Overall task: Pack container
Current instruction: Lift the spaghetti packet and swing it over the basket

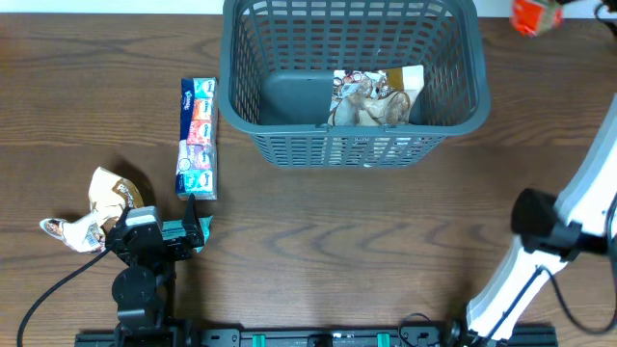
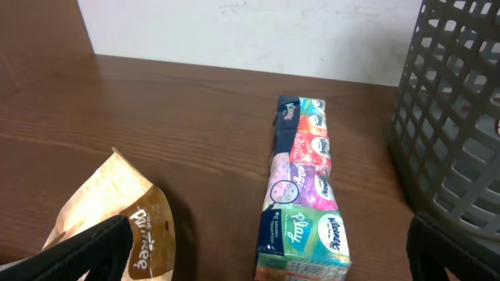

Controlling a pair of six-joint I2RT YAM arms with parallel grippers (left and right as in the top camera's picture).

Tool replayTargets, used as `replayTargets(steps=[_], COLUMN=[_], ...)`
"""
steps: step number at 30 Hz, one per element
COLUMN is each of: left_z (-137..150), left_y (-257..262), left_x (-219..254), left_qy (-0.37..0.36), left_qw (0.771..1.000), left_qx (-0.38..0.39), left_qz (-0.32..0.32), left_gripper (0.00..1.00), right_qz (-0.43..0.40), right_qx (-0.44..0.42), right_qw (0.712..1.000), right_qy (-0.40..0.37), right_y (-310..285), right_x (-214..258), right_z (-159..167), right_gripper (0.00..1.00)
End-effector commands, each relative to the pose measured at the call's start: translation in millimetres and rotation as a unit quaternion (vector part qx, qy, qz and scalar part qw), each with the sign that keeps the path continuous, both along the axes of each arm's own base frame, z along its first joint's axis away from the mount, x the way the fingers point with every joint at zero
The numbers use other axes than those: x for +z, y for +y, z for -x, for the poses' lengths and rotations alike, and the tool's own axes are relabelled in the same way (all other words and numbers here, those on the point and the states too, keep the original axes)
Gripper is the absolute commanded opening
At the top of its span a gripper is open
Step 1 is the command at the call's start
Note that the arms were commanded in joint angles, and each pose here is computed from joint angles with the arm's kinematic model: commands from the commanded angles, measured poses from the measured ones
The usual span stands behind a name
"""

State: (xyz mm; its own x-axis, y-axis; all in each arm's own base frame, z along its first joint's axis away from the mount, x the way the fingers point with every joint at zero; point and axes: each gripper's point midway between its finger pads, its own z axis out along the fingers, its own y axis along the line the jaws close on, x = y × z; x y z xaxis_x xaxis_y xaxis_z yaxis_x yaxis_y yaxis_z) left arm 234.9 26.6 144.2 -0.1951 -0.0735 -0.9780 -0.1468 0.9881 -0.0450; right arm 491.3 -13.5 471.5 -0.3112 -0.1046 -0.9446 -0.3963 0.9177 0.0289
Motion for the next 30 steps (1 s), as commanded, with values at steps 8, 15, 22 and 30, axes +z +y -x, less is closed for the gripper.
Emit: replayTargets(steps=[8, 15, 22, 30], left_z=[1, 1, 1, 1], left_y=[2, 2, 2, 2], left_x=[-13, -13, -13, -13], left_qy=[0.019, 0.019, 0.019, 0.019], left_qw=[1.000, 1.000, 1.000, 1.000], left_qx=[0.005, 0.005, 0.005, 0.005], left_qz=[0.001, 0.001, 0.001, 0.001], left_gripper=[0.99, 0.99, 0.99, 0.99], right_qz=[0.071, 0.063, 0.064, 0.101], right_qx=[0.198, 0.212, 0.247, 0.258], right_qw=[0.977, 0.970, 0.948, 0.926], right_qy=[-0.016, 0.100, 0.192, 0.255], right_y=[132, 140, 157, 179], right_x=[-2, -80, -156, -205], right_z=[52, 25, 15, 25], right_gripper=[0.01, 0.01, 0.01, 0.01])
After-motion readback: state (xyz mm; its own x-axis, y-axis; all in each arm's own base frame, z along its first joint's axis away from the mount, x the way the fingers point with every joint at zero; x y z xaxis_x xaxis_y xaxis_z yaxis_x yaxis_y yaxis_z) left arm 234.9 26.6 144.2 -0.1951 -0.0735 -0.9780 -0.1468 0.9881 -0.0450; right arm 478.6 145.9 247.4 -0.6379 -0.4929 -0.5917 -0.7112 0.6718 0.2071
